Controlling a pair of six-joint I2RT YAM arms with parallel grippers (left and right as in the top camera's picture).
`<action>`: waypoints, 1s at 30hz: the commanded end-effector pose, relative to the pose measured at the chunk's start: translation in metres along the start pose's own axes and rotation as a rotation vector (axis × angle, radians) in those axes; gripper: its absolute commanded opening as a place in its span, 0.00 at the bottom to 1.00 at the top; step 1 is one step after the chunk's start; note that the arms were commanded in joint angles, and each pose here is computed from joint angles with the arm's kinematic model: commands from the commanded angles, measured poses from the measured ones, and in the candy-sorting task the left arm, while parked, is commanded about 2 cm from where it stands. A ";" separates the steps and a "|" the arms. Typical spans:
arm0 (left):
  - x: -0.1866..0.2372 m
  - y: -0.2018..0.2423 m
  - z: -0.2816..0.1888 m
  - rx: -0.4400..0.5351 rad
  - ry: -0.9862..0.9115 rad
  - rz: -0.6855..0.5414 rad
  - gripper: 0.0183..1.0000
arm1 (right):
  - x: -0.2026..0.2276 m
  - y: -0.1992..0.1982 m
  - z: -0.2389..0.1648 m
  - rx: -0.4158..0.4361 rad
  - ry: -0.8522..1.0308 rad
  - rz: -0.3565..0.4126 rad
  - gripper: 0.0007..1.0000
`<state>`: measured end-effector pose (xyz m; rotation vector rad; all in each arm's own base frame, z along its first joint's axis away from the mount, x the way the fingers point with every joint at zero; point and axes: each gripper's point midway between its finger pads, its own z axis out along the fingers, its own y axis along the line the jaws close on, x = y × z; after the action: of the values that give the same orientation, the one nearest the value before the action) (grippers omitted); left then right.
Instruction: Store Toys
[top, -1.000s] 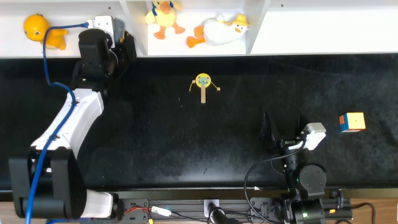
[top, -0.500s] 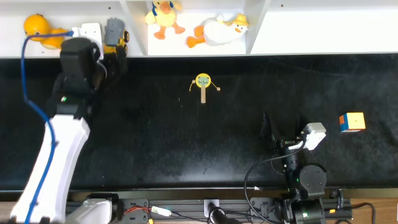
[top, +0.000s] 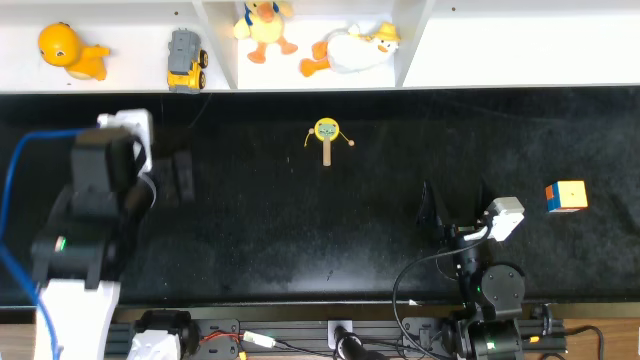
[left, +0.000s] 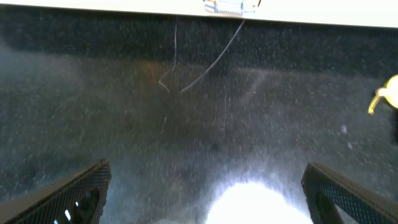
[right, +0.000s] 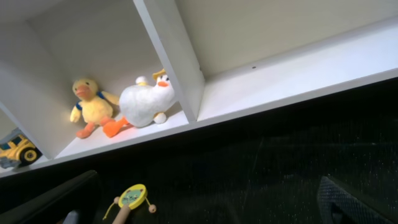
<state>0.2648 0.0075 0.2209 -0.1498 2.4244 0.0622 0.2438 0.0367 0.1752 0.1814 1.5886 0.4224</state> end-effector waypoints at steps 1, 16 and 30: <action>0.001 -0.001 -0.036 0.037 -0.088 -0.025 1.00 | 0.003 -0.001 0.000 -0.001 -0.001 0.004 1.00; 0.052 0.005 -0.056 0.040 0.040 -0.010 1.00 | 0.003 -0.001 0.000 -0.001 0.000 0.004 0.99; 0.048 -0.002 -0.081 0.106 -0.089 -0.013 1.00 | 0.003 -0.001 0.000 -0.001 0.000 0.004 1.00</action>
<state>0.1826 0.0021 0.2355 -0.1176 2.4122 0.0072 0.2438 0.0367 0.1754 0.1813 1.5878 0.4225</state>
